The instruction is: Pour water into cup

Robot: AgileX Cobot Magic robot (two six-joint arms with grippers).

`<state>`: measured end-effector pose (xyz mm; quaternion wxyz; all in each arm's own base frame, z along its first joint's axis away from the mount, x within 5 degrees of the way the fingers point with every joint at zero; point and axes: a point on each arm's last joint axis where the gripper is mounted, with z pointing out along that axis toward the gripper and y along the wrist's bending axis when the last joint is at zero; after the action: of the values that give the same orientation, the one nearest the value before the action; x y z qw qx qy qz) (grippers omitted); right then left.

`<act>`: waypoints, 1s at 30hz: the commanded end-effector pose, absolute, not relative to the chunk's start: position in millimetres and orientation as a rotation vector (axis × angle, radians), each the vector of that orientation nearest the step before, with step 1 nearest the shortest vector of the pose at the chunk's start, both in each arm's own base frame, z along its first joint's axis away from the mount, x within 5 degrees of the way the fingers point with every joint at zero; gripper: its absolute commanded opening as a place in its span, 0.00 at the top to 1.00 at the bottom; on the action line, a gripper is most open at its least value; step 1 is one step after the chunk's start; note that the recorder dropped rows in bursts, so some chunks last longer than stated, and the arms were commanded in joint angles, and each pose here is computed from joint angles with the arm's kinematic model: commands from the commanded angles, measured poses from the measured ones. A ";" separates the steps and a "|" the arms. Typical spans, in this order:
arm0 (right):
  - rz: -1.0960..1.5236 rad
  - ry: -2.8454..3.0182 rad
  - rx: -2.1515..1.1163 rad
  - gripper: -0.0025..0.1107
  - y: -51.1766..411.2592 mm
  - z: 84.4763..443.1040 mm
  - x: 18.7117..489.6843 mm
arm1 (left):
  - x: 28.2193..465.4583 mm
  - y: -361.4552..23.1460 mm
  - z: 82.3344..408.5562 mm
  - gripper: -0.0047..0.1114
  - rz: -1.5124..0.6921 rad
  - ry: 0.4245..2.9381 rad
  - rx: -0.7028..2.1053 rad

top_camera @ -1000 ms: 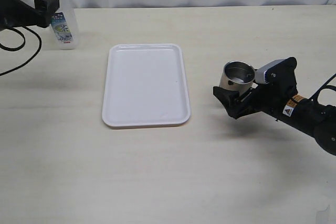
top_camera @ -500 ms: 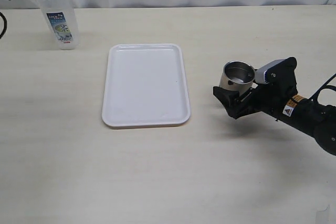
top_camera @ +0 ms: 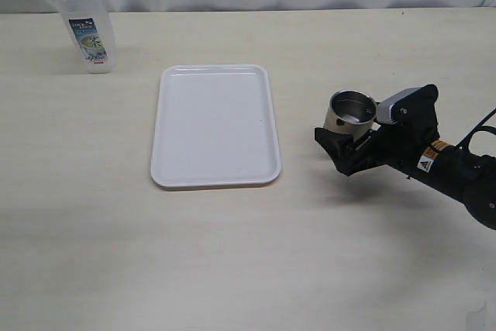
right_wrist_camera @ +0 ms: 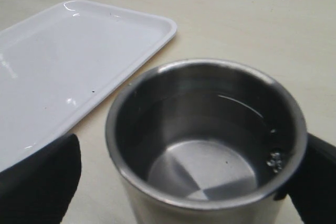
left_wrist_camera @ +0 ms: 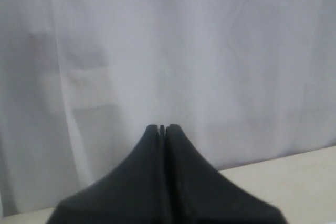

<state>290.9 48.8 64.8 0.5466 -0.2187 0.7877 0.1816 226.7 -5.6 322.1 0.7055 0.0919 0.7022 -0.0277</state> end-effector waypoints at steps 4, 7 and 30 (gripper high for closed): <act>0.435 1.853 -0.521 0.15 48.7 65.8 291.8 | 174.2 -9.0 346.2 0.96 -0.179 1.457 0.063; 0.435 1.853 -0.521 0.15 48.7 65.8 291.8 | 154.7 -9.2 346.2 0.96 -0.168 1.486 0.015; 0.436 1.853 -0.519 0.15 48.7 65.8 291.8 | 107.7 -10.5 324.8 0.96 -0.138 1.619 -0.010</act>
<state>290.9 48.8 64.8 0.5466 -0.2187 0.7877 0.1816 108.5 -9.8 325.4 0.6864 -0.0082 0.7247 -0.0602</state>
